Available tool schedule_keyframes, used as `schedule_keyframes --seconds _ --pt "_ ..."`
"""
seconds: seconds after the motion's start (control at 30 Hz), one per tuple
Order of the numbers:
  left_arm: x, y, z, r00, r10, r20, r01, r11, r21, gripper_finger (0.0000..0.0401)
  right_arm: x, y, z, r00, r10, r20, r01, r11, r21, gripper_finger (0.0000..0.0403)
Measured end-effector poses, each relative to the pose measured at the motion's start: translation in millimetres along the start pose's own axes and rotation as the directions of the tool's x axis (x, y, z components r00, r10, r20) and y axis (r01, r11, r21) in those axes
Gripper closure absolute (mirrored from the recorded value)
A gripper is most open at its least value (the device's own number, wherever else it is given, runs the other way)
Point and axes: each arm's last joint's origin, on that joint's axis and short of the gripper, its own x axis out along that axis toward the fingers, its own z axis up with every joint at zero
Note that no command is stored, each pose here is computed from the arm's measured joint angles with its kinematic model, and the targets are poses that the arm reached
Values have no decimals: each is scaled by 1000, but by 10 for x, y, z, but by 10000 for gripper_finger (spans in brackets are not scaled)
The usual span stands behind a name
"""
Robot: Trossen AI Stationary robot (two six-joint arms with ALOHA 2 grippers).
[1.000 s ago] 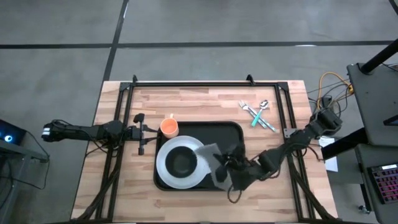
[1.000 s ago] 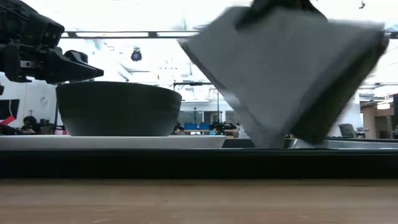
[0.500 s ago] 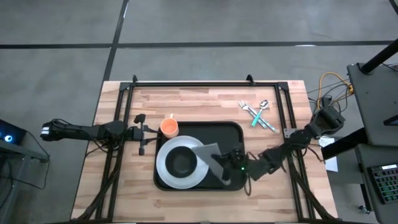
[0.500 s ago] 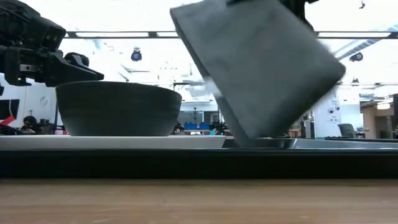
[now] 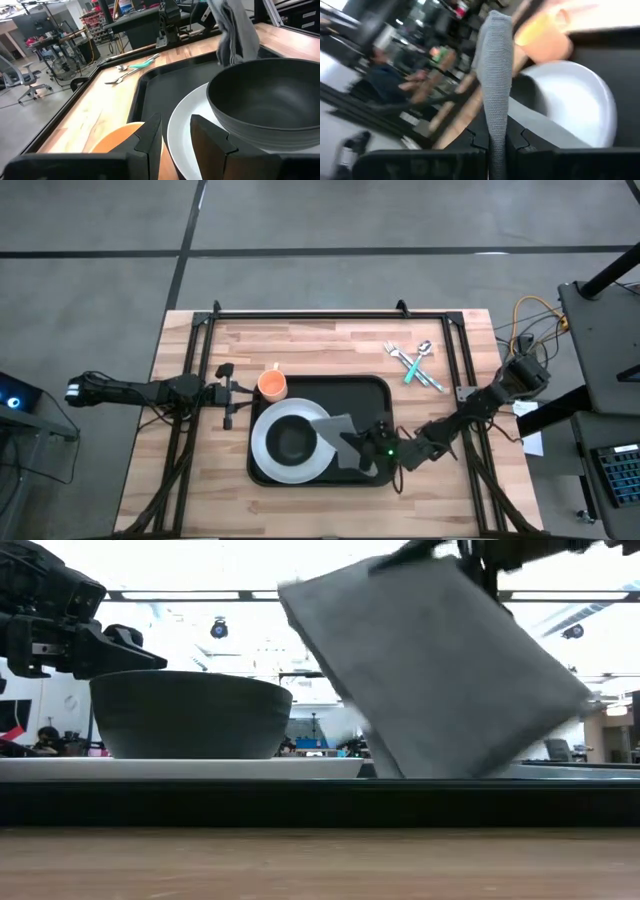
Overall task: Set up tray
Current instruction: Put the gray napkin on the right side of the black tray
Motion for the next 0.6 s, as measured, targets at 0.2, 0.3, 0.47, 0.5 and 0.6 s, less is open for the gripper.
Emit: schedule_keyframes --seconds 0.2,0.3,0.47,0.5,0.6 --pt "0 0 0 1000 0 0 0 1000 0 317 -52 217 -28 989 151 -4 -151 989 -10 394" --pt "1 0 0 1000 0 -1 0 1000 0 317 -45 202 -115 989 145 -26 -145 989 -21 394" --pt "4 -1 -4 1000 -2 -5 2 1000 1 317 -3 99 -222 992 113 -58 -114 994 -4 394" --pt "4 -2 -5 1000 -2 -6 2 1000 1 317 5 55 -217 994 91 -64 -91 996 -4 394" --pt "4 -2 -5 1000 -2 -6 2 1000 1 317 -10 -175 -193 997 -51 -60 52 999 8 394"
